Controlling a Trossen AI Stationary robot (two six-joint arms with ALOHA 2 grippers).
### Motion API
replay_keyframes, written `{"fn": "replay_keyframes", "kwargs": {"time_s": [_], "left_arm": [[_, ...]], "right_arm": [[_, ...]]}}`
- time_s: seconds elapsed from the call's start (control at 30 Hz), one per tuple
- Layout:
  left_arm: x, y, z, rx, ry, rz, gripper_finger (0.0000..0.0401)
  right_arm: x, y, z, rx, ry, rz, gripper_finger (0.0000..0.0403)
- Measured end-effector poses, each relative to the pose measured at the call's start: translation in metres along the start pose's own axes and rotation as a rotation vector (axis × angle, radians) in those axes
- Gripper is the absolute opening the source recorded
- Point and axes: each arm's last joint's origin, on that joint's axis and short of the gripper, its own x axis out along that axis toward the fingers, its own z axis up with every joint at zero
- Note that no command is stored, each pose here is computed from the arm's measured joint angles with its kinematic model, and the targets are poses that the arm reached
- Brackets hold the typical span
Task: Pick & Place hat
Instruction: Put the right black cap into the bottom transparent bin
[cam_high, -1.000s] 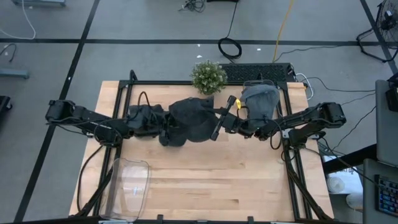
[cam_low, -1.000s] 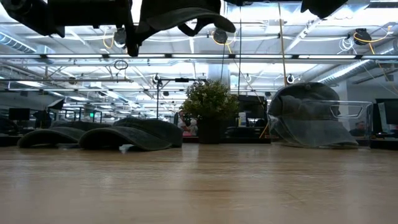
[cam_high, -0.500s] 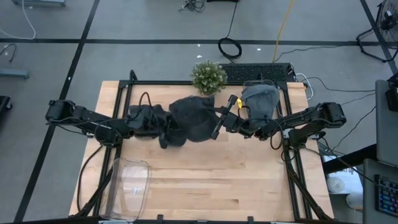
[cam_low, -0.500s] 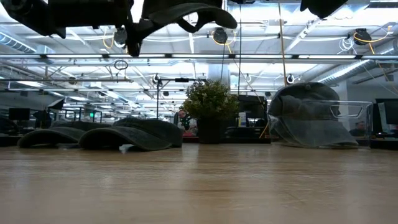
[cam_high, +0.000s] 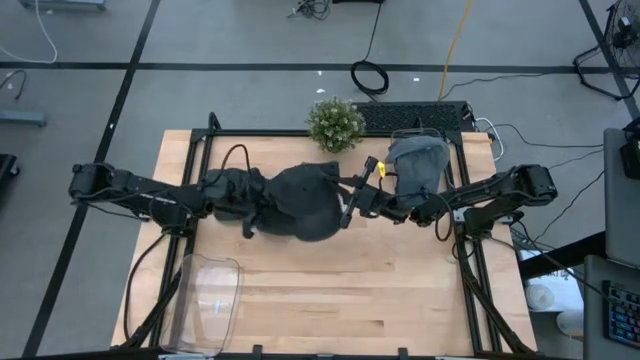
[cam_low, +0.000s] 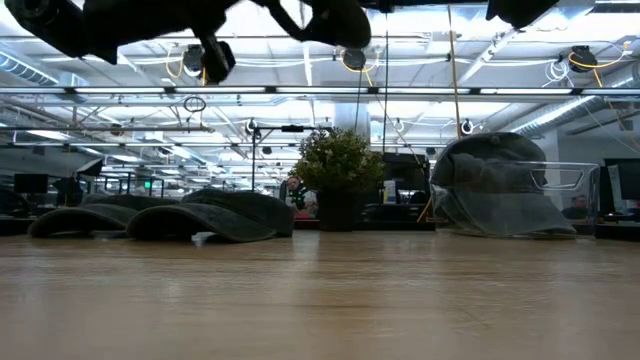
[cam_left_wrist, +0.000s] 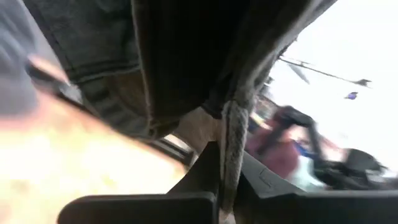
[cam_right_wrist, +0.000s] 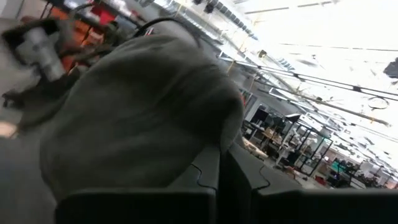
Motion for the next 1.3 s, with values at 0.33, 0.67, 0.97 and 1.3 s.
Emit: {"fn": "replay_keyframes", "kwargs": {"time_s": [0.33, 0.67, 0.97, 1.3], "left_arm": [[-0.062, -0.035, 0.007, -0.238, 0.225, 0.061, 0.0009], [-0.124, -0.08, -0.011, -0.484, 0.461, 0.109, 0.0009], [-0.123, -0.113, -0.011, -0.707, 0.59, 0.291, 0.0009], [-0.116, -0.184, -0.004, -0.461, 0.579, 0.321, 0.0009]], "right_arm": [[-0.01, -0.005, 0.012, -0.001, 0.035, 0.001, 0.0056], [-0.011, -0.003, 0.005, -0.001, 0.097, 0.041, 0.0074], [-0.011, -0.002, 0.003, 0.016, 0.12, 0.054, 0.0075], [-0.011, -0.001, 0.001, 0.017, 0.135, 0.062, 0.0075]]}}
